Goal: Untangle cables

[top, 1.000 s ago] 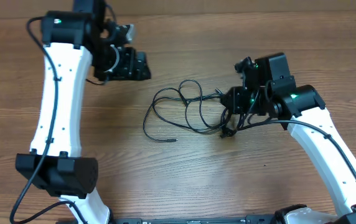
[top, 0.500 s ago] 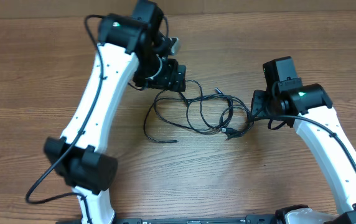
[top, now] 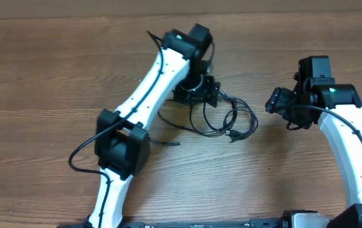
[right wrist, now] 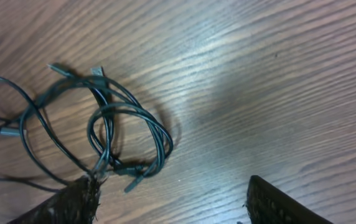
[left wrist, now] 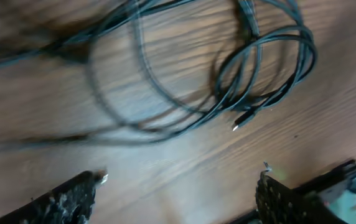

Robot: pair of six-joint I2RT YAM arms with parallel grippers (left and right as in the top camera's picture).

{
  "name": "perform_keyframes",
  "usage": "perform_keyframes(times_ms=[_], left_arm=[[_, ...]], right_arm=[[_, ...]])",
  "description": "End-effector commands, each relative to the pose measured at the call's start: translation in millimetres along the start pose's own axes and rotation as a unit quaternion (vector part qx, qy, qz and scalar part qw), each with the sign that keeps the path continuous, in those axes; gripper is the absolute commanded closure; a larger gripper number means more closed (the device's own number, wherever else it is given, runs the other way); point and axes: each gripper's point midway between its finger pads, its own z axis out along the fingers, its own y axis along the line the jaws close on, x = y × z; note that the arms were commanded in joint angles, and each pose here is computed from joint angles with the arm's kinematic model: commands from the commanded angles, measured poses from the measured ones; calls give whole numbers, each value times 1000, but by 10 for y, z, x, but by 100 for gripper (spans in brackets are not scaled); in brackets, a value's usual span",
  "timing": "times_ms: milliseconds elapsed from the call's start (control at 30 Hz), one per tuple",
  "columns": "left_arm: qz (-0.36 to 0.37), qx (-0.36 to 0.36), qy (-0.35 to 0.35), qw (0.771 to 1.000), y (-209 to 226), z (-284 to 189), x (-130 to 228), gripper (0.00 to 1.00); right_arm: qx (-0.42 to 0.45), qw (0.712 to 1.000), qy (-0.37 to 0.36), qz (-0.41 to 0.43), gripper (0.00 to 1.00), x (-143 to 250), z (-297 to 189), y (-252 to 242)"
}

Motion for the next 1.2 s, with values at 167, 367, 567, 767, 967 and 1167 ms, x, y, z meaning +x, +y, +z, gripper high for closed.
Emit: perform_keyframes(times_ms=[167, 367, 567, 767, 967, 1167], left_arm=[[171, -5, -34, 985, -427, 459, -212, 19], [196, 4, -73, 978, -589, 569, -406, 25], [229, 9, -101, 968, -658, 560, -538, 28], [261, -1, -92, 961, -628, 677, -535, 29], [251, -10, -60, 966, -506, 912, -482, 33], [249, -16, -32, 968, -459, 1140, -403, 39]], right_arm=[[6, 999, 9, 35, 26, -60, -48, -201], [27, 996, 12, 85, 23, -91, -78, -493], [37, 993, 19, 112, 21, -78, -102, -669], [38, 992, 20, 115, 21, -77, -106, -696], [38, 992, 20, 115, 21, -77, -106, -696], [38, 992, 20, 115, 20, -77, -106, -696]])
